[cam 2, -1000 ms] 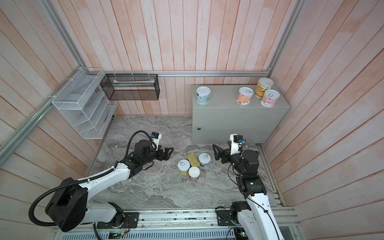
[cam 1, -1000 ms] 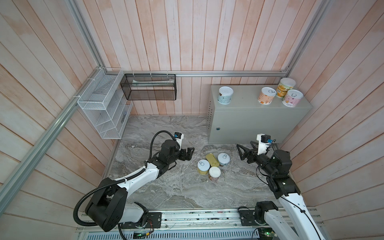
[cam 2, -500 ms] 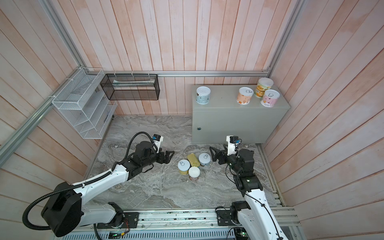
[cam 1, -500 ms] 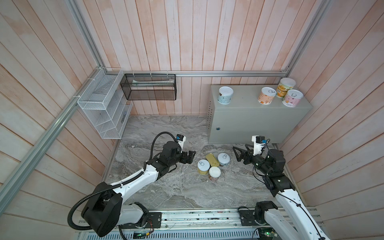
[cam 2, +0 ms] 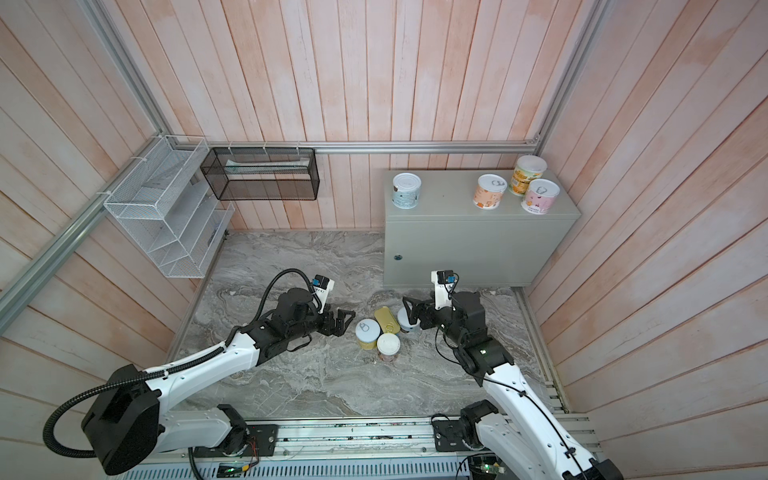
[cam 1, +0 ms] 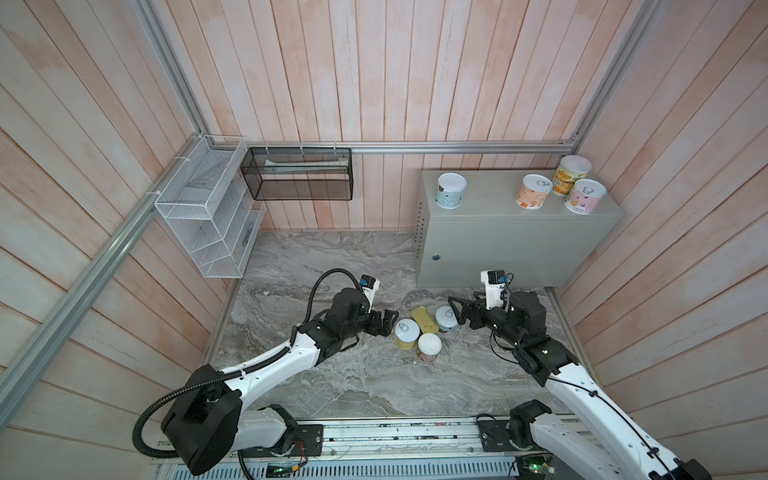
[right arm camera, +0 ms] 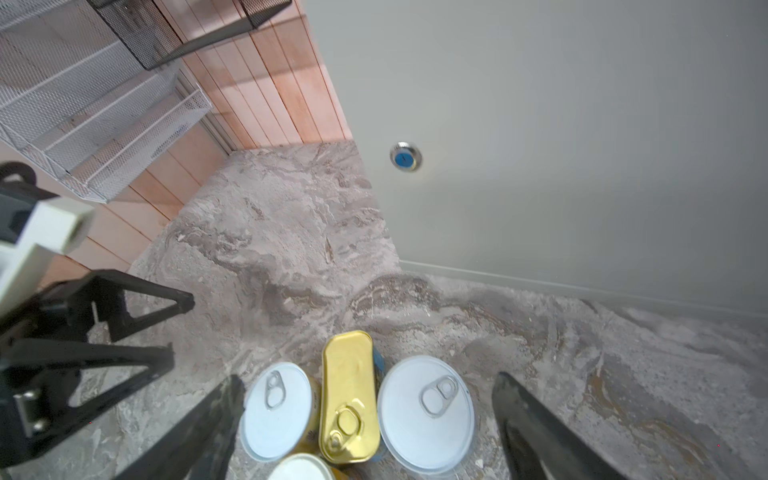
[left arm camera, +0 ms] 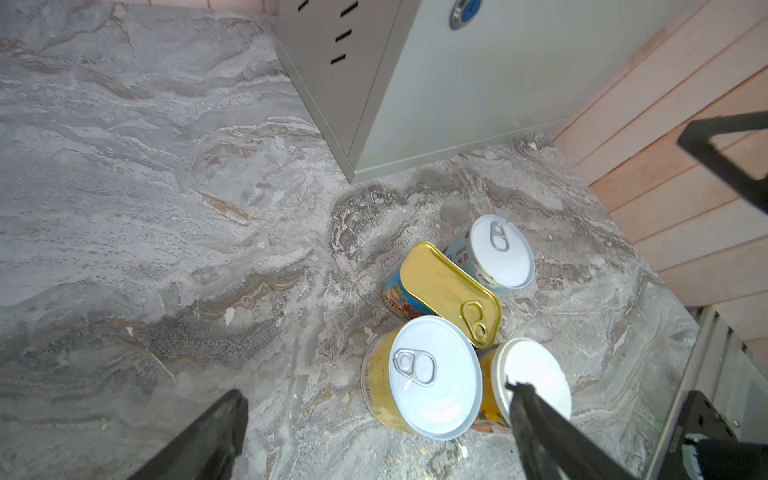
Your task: Place and organize the canned foods onto the counter
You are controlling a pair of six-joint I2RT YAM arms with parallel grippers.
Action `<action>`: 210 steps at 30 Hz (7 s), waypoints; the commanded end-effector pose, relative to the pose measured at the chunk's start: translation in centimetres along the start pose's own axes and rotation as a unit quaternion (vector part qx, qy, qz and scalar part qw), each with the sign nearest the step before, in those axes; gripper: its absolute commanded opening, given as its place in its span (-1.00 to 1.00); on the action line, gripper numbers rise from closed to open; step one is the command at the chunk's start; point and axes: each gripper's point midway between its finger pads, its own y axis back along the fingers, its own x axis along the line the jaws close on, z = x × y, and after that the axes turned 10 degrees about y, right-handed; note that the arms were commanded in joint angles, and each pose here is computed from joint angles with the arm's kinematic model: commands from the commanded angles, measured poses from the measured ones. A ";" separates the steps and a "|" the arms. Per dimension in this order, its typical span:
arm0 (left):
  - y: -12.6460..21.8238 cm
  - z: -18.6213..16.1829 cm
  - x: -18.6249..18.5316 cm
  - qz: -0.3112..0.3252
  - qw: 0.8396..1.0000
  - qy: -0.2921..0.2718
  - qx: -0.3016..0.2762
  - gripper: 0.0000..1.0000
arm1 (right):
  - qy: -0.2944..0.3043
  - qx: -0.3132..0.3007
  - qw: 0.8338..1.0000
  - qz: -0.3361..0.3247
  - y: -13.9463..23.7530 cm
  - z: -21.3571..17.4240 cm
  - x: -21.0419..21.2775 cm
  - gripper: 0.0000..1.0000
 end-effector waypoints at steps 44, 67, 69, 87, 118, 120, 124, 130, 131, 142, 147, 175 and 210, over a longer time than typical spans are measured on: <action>2.9 5.4 3.1 0.016 0.990 0.022 -0.136 1.00 | 0.169 -0.136 0.973 -0.078 -16.4 24.2 -6.6 0.92; 2.9 6.1 3.3 0.010 0.990 0.004 -0.141 1.00 | 0.074 -0.180 0.981 0.003 -13.8 26.6 -3.3 0.08; 3.4 7.1 2.6 -0.004 0.988 -0.011 -0.155 1.00 | 0.052 -0.179 0.982 0.021 -13.1 26.7 -2.7 0.08; 7.4 10.8 -4.4 -0.146 0.950 -0.127 -0.246 1.00 | -0.054 -0.120 0.980 0.146 -7.0 20.6 8.6 0.09; 14.9 4.9 4.8 0.078 0.956 -0.021 -0.281 1.00 | -0.031 0.233 0.962 0.143 -18.7 -6.9 19.4 0.04; 15.0 4.9 5.0 0.084 0.957 -0.018 -0.279 1.00 | -0.008 0.266 0.954 0.137 -19.3 -8.6 19.5 0.04; 14.9 4.7 5.2 0.085 0.957 -0.015 -0.277 1.00 | 0.018 0.323 0.936 0.137 -19.6 -11.6 20.1 0.00; 14.8 4.7 5.2 0.084 0.957 -0.015 -0.276 1.00 | 0.033 0.375 0.917 0.131 -19.3 -14.9 19.7 0.00; 14.9 4.7 5.2 0.084 0.957 -0.015 -0.277 1.00 | 0.039 0.380 0.915 0.128 -19.3 -15.2 19.5 0.00; 14.1 3.8 5.5 0.084 0.963 -0.011 -0.255 1.00 | 0.071 0.443 0.884 0.128 -18.8 -19.3 18.5 0.06; 13.5 3.2 5.9 0.093 0.967 -0.004 -0.238 0.99 | 0.074 0.444 0.883 0.133 -18.9 -19.1 18.7 0.52; 6.5 0.0 3.7 0.013 0.957 0.264 0.120 1.00 | 0.051 0.306 0.951 0.021 -9.9 -10.9 10.5 0.87; 1.6 -7.2 8.2 0.040 0.875 0.463 0.133 1.00 | 0.103 0.198 0.975 0.004 -6.2 -9.1 9.3 0.86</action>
